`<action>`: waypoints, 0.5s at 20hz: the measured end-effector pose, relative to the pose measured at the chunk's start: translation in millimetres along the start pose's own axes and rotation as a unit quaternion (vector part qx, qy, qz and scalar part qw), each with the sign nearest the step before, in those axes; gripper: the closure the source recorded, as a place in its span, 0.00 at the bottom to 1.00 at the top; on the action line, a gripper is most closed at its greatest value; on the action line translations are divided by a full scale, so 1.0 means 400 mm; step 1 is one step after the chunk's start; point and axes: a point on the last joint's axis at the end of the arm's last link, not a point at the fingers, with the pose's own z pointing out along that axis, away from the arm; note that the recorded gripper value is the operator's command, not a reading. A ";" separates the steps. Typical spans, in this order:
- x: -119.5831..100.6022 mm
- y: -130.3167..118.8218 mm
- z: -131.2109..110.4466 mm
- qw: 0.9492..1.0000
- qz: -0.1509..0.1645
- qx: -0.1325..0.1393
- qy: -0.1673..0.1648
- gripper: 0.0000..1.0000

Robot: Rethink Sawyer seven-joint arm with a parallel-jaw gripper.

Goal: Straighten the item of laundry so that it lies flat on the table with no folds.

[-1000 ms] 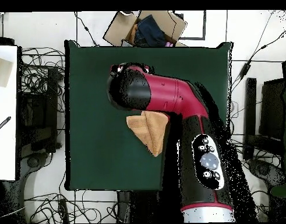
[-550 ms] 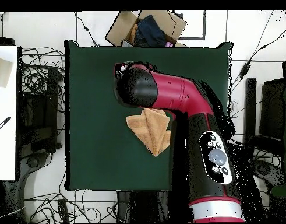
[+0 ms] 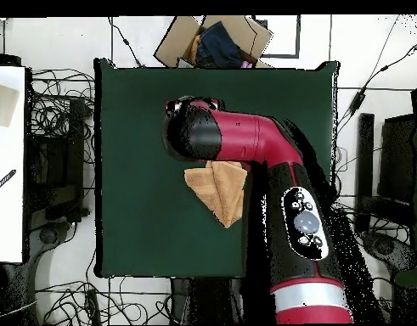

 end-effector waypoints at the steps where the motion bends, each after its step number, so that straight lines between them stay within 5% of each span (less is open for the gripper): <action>1: 0.005 0.008 0.004 1.000 -0.007 0.001 0.001 0.00; 10: 0.023 0.075 0.025 0.999 -0.049 0.005 -0.001 0.00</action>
